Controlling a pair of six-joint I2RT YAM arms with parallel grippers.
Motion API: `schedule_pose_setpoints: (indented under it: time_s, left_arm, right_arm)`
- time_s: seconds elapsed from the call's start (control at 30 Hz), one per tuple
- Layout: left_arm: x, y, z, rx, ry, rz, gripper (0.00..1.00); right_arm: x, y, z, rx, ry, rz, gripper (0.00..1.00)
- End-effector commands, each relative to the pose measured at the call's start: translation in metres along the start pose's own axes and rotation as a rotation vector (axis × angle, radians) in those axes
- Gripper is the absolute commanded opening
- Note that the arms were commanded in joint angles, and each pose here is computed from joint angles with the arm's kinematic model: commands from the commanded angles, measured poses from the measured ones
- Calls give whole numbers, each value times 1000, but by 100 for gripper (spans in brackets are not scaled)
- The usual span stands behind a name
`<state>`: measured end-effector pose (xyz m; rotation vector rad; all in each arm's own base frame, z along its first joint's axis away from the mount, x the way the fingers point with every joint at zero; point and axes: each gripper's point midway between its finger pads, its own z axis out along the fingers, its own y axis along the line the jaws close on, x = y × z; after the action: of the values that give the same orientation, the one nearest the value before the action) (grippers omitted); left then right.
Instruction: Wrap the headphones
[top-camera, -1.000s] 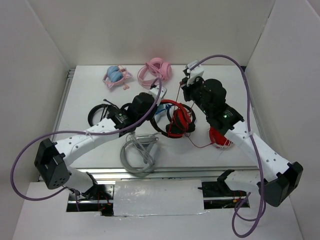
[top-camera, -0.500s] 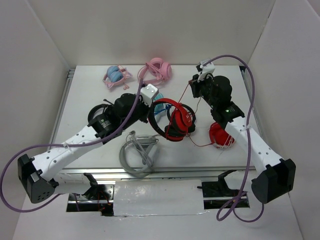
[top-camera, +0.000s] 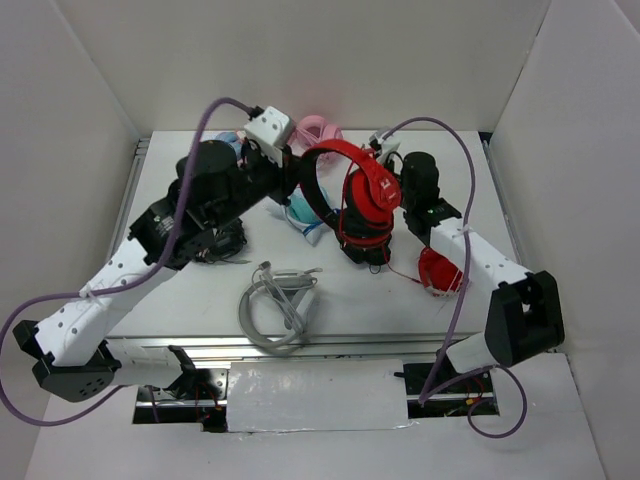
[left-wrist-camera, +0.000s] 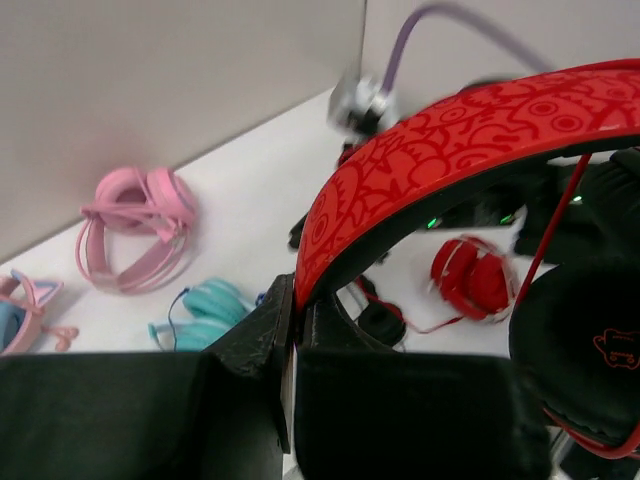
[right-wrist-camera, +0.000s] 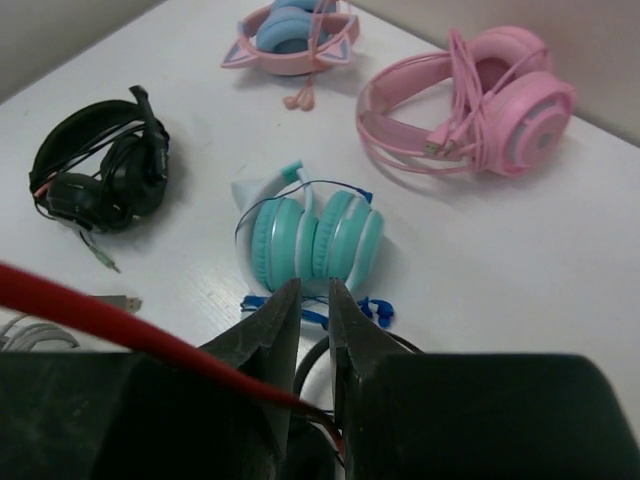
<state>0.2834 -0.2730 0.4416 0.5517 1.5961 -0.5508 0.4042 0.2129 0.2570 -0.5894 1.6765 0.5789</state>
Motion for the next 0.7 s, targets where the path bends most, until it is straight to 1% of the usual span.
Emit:
schedule_pose_setpoints:
  time_s: [0.0,0.07,0.13,0.17,0.27,0.33,0.37,0.4,0.47,0.5,0.53,0.57,0.63,0.67]
  left_arm:
    - [-66,-17,-20,85,-145,-76,0]
    - [-90,-19,-28,96,-189,-76,0]
    - [-96,-16,-32,82,-186,-76,0]
    - [-109,-15,-36,82,-210,-72,0]
    - [-123,-10,-40,54,-231,-60,0]
    - [-129,1,-42,-8,-246,-67,0]
    - [-133,5,-43,-29,-254,-74,0]
    - [-136,11,-44,-65,-264,-81,0]
    - [-139,19,-45,-107,-282,-94,0]
    - [-140,24,-46,-133,-291,-99,0]
    - [-140,31,-46,-175,-296,-106,0]
    - [-141,35,-44,-199,-304,-108,0]
    - [-138,44,-40,-254,-305,-130,0]
    - [-132,53,-34,-310,-295,-138,0]
  right_arm:
    - [-11,23,19,-120,-81,4,25]
    - [3,30,31,-151,-53,52,27]
    - [16,34,42,-175,-24,83,27]
    - [20,38,46,-185,-17,90,27]
    - [36,41,54,-192,5,124,26]
    - [50,50,56,-232,37,156,19]
    - [53,52,57,-239,38,166,14]
    - [62,58,54,-261,59,177,5]
    - [71,64,49,-262,71,187,2]
    - [82,68,41,-255,90,197,0]
    - [87,72,37,-255,92,196,0]
    - [102,75,29,-249,120,210,0]
    - [103,84,17,-242,119,212,0]
    - [105,86,13,-231,123,206,0]
